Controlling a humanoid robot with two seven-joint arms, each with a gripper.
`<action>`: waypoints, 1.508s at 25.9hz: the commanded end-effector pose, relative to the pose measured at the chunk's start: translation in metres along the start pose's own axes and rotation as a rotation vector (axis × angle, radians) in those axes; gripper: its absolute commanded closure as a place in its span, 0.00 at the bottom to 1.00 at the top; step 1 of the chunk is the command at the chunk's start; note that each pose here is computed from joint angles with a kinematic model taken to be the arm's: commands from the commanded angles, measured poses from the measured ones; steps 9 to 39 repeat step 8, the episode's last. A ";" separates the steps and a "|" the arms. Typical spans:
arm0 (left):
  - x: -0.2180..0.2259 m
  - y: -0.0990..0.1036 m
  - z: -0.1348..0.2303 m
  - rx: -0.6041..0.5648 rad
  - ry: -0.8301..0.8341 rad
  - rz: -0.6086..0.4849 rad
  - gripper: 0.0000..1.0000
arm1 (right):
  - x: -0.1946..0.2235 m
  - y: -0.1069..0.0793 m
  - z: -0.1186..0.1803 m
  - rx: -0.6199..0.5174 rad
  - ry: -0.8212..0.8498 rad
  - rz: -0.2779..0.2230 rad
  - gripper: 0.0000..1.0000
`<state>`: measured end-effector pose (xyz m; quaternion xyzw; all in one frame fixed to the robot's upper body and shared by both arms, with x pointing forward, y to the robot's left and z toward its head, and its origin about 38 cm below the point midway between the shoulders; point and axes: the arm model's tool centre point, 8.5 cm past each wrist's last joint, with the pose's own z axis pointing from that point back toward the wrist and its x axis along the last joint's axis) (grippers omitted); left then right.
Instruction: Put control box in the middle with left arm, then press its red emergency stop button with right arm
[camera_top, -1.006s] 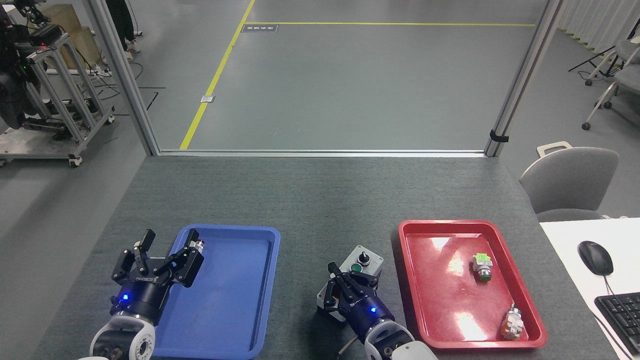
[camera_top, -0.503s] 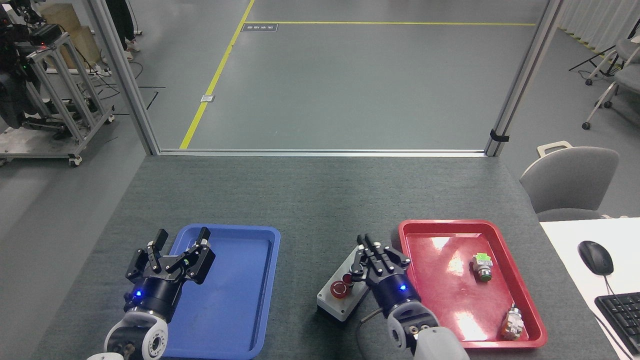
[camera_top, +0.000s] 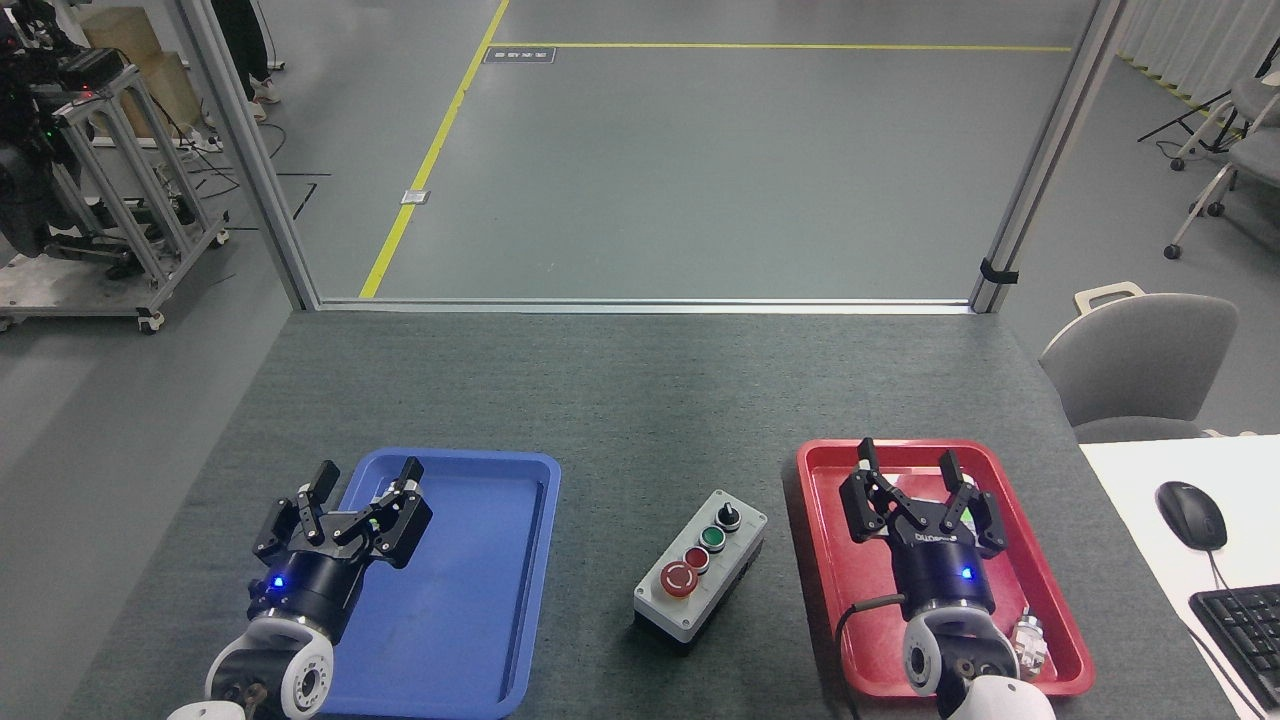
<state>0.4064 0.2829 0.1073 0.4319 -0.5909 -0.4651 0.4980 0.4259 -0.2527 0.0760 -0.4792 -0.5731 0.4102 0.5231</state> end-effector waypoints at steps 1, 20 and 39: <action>0.001 -0.003 0.002 0.000 -0.005 0.005 0.01 | -0.006 0.005 0.011 0.016 0.026 0.007 0.00; 0.001 -0.018 0.009 0.031 0.000 0.017 0.01 | -0.008 0.012 0.020 0.030 0.030 0.009 0.00; 0.001 -0.018 0.009 0.031 0.000 0.017 0.01 | -0.008 0.012 0.020 0.030 0.030 0.009 0.00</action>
